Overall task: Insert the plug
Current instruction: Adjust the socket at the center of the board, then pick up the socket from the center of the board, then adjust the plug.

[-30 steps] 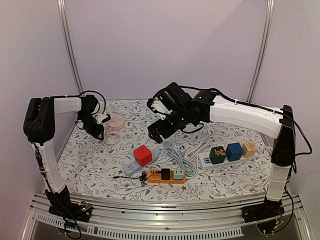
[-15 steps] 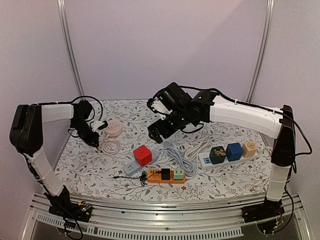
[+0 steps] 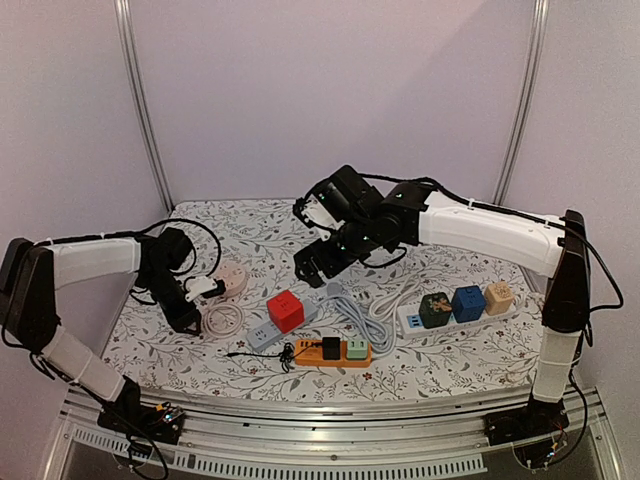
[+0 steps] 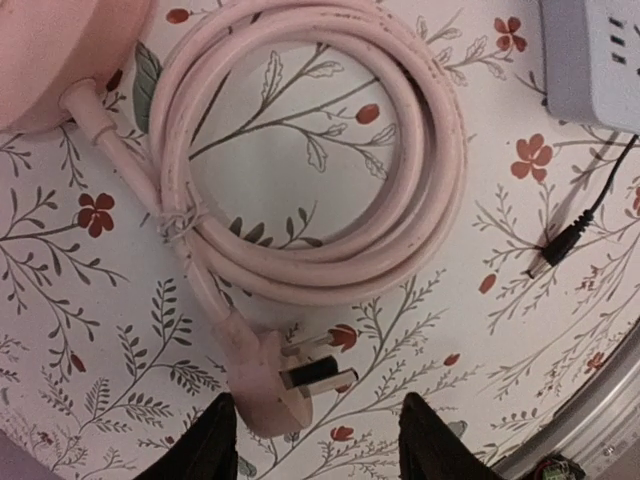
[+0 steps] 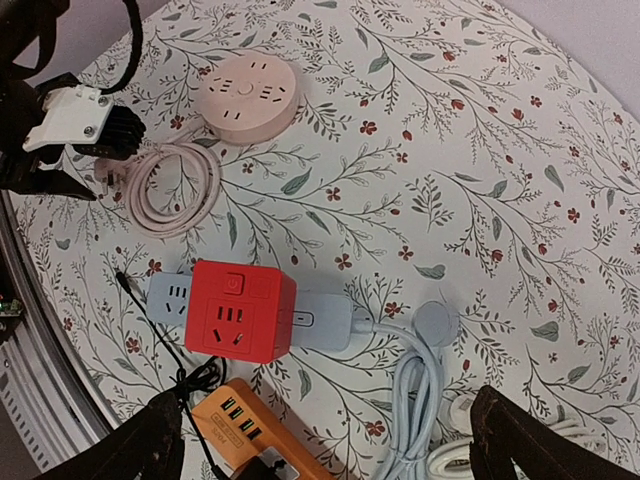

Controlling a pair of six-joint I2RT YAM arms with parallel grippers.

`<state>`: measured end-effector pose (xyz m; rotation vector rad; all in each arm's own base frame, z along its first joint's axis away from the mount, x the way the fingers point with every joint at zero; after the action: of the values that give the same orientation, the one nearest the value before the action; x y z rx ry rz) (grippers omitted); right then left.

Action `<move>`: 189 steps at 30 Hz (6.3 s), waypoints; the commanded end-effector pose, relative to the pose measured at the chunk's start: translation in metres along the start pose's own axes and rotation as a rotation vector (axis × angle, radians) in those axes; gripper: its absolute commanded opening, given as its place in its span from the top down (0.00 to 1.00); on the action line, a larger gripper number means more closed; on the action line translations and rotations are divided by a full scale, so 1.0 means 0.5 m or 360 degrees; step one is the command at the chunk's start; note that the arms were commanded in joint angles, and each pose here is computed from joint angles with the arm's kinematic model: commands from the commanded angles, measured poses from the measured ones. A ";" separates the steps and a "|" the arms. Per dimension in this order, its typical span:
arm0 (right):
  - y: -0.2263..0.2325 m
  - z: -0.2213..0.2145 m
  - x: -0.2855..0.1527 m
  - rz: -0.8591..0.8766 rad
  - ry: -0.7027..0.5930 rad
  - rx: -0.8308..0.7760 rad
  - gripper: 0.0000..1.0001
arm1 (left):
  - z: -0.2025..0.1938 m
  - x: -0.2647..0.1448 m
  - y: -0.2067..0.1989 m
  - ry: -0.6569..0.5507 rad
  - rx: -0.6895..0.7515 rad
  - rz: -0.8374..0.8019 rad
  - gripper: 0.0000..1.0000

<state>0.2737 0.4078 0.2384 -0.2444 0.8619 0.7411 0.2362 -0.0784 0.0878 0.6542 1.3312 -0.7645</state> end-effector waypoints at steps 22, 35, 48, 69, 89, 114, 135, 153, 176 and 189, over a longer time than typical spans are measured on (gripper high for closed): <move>-0.004 -0.032 0.016 0.0002 0.0073 0.0075 0.01 | 0.040 0.028 0.051 0.0093 -0.0104 0.0064 0.64; 0.001 -0.033 0.026 0.0014 0.0095 0.0065 0.01 | 0.084 0.066 0.079 0.0044 -0.0174 0.0061 0.73; 0.002 0.016 -0.012 0.0049 -0.0022 -0.0008 0.01 | 0.114 -0.145 0.086 -0.0092 0.0166 0.0550 1.00; 0.001 0.184 -0.291 0.0589 -0.0744 -0.0027 0.01 | 0.065 -0.524 -0.249 -0.0840 0.2846 0.2021 1.00; 0.235 0.169 -0.147 0.0366 -0.0714 0.0416 0.24 | 0.127 -0.353 -0.293 -0.0657 0.3709 0.2437 1.00; 0.248 0.045 -0.094 0.0903 -0.0530 0.0132 0.35 | 0.121 -0.350 -0.268 -0.0598 0.3462 0.2364 1.00; 0.306 0.024 0.008 0.0855 -0.0534 -0.0098 0.47 | 0.127 -0.342 -0.247 -0.0517 0.3298 0.2366 1.00; 0.301 0.017 0.034 0.0785 -0.0510 -0.0140 1.00 | 0.133 -0.342 -0.236 -0.0567 0.3105 0.2317 1.00; 0.253 0.048 -0.106 0.0984 -0.0896 -0.0347 1.00 | 0.079 -0.452 -0.258 -0.1152 0.1018 0.0490 0.00; 0.279 0.042 -0.165 0.1146 -0.1011 -0.0475 1.00 | 0.129 -0.491 -0.277 -0.1563 0.0705 0.0227 0.11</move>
<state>0.1702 0.4851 0.2828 0.0179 0.3655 1.4488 0.1346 -0.1761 0.3277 0.7179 0.2133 -1.1088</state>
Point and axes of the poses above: each gripper's point midway between its finger pads, its own x axis out along the fingers, its own y axis along the line the jaws close on, z = x × y, the point moved 5 cm from there along -x, back along the fingers, and after that the axes turned 3 degrees about x, right-handed, at the moved point
